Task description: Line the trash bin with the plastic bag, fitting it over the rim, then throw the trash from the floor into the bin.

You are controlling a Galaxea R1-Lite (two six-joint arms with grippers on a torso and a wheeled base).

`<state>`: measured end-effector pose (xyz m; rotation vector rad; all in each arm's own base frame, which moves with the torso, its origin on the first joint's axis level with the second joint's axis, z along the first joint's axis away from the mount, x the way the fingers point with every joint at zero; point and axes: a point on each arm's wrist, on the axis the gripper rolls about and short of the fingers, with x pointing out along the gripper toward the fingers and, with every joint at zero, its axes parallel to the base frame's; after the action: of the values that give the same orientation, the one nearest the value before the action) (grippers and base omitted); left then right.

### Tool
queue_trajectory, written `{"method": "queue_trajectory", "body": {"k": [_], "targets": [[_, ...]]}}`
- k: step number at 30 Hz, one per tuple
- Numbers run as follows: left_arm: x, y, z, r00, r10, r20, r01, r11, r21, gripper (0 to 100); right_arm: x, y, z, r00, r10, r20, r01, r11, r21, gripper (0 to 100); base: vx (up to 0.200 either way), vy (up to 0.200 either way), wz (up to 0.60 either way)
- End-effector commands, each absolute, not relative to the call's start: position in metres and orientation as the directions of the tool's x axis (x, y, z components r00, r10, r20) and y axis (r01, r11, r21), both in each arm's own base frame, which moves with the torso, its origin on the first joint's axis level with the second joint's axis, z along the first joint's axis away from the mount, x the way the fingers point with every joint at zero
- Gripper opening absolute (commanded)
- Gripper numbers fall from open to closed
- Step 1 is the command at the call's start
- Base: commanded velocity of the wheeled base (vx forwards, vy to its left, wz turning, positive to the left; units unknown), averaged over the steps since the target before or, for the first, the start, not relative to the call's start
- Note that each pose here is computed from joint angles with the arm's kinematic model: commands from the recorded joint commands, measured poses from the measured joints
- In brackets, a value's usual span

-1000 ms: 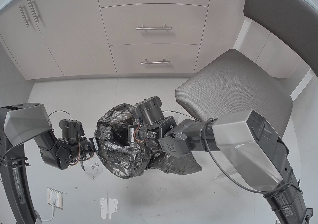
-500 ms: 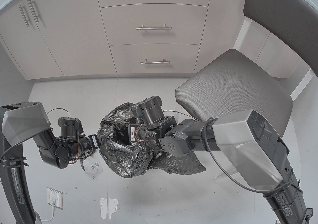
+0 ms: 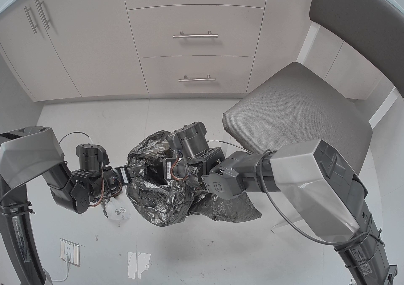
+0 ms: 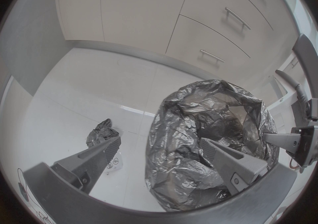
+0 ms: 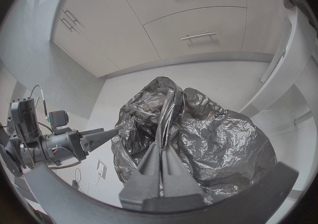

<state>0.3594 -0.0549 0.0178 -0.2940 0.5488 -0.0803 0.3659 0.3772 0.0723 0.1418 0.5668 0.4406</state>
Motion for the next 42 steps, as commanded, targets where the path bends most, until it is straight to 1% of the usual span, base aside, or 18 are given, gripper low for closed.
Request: {"method": "queue_trajectory", "body": {"k": [1, 17, 23, 32, 37, 40, 41, 42], "targets": [[0.365, -0.064, 0.008, 0.84, -0.172, -0.514, 0.015, 0.955, -0.295, 100, 0.365, 0.377, 0.073, 0.754, 0.441, -0.487, -0.364, 0.897, 0.249, 0, 0.0, 0.0, 0.0], [0.385, -0.081, -0.03, 0.812, -0.188, -0.553, 0.032, 0.96, -0.279, 100, 0.365, 0.376, 0.069, 0.75, 0.435, -0.499, -0.361, 0.9, 0.243, 0, 0.0, 0.0, 0.0], [0.388, -0.082, -0.038, 0.798, -0.132, -0.588, 0.063, 0.989, -0.137, 100, 0.366, 0.375, 0.065, 0.764, 0.407, -0.501, -0.338, 0.913, 0.226, 0, 0.0, 0.0, 0.0], [0.382, -0.081, -0.029, 0.782, -0.064, -0.62, 0.076, 0.997, -0.007, 100, 0.367, 0.375, 0.06, 0.763, 0.4, -0.508, -0.333, 0.917, 0.221, 0, 0.0, 0.0, 0.0], [0.376, -0.079, -0.016, 0.775, -0.05, -0.63, 0.069, 0.998, 0.006, 100, 0.367, 0.375, 0.06, 0.763, 0.398, -0.509, -0.331, 0.917, 0.221, 0, 0.0, 0.0, 0.0], [0.369, -0.081, -0.011, 0.75, -0.049, -0.66, 0.08, 0.997, 0.017, 100, 0.367, 0.375, 0.06, 0.763, 0.398, -0.509, -0.332, 0.917, 0.22, 0, 0.0, 0.0, 0.0], [0.364, -0.082, -0.009, 0.73, -0.047, -0.681, 0.087, 0.996, 0.024, 100, 0.367, 0.375, 0.06, 0.763, 0.398, -0.509, -0.332, 0.917, 0.22, 0, 0.0, 0.0, 0.0], [0.363, -0.082, -0.008, 0.729, -0.047, -0.682, 0.087, 0.996, 0.024, 100, 0.367, 0.375, 0.059, 0.763, 0.397, -0.51, -0.332, 0.918, 0.219, 0, 0.0, 0.0, 0.0]]}}
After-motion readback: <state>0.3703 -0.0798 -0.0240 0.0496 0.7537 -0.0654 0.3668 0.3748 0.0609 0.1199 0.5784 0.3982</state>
